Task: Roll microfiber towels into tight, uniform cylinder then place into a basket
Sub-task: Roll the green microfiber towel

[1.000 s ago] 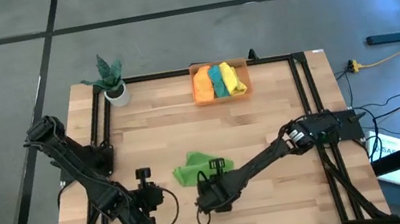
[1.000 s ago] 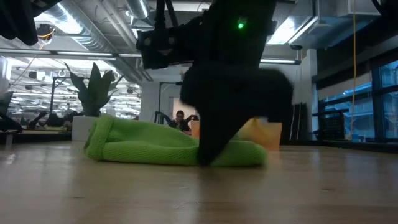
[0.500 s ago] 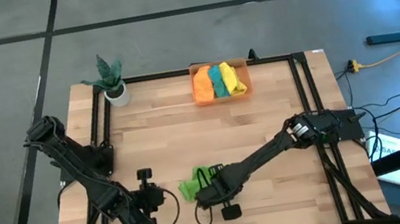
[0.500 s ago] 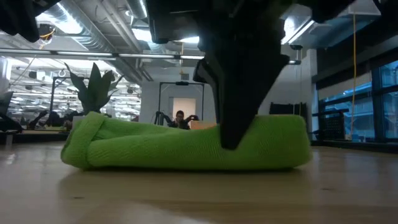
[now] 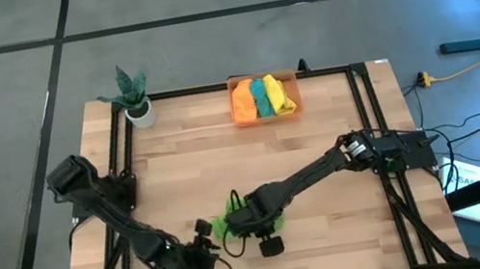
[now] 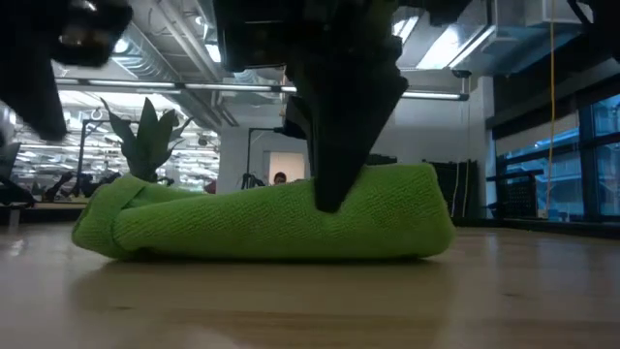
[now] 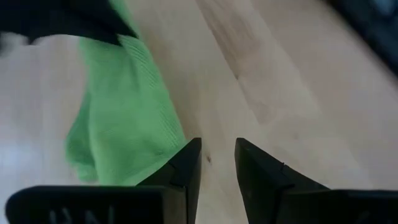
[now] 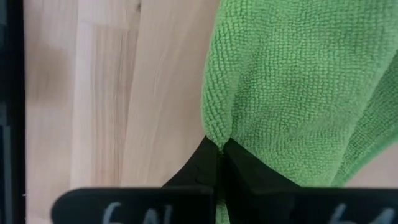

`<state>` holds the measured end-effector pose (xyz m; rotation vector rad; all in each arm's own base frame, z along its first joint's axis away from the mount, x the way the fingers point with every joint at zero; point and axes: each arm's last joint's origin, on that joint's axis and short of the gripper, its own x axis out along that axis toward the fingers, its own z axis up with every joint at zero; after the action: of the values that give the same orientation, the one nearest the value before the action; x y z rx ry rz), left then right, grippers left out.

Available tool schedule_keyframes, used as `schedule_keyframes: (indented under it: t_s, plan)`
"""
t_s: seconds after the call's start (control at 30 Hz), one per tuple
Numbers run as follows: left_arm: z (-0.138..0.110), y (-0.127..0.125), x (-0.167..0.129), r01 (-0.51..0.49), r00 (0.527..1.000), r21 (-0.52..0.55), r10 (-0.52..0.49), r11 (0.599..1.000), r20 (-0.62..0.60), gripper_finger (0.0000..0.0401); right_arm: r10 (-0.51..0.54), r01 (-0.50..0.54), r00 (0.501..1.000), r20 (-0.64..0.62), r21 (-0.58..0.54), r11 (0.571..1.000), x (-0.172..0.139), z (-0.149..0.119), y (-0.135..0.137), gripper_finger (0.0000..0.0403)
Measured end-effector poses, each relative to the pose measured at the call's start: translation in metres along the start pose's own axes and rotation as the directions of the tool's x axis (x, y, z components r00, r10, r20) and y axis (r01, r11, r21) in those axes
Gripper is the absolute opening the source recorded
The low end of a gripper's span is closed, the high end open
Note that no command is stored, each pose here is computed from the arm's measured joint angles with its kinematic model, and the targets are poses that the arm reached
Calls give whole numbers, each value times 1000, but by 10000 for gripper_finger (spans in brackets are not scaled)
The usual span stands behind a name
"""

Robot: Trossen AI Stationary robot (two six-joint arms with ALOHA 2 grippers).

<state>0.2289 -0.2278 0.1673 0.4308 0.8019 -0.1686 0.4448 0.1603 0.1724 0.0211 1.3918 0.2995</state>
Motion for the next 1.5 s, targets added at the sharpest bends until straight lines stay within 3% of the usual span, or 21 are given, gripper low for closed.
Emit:
schedule_keyframes:
  t_s: [0.13, 0.33, 0.5, 0.67, 1.1, 1.5]
  plan:
    - [-9, -3, 22, -17, 998, 85, 22, 996, -60, 89, 45, -45, 999, 1, 18, 999, -2, 2, -8, 10]
    - [-12, 3, 44, -45, 995, 72, 51, 996, -81, 89, 68, -68, 998, 16, 39, 997, -4, 4, -16, 11]
    - [-11, 16, 51, -82, 992, 38, 85, 996, -96, 89, 75, -76, 997, 23, 39, 996, -4, 5, -16, 11]
    - [-10, 26, 54, -209, 974, 34, 211, 977, -86, 89, 116, -117, 993, 15, 32, 993, -3, 4, -11, 11]
    - [-6, 46, 63, -256, 962, 95, 263, 962, -78, 88, 136, -136, 991, 2, 18, 991, -3, 3, -3, 12]
    - [-1, 55, 66, -266, 960, 130, 275, 955, -55, 88, -33, 33, 999, 8, 77, 996, -6, -2, 8, 12]
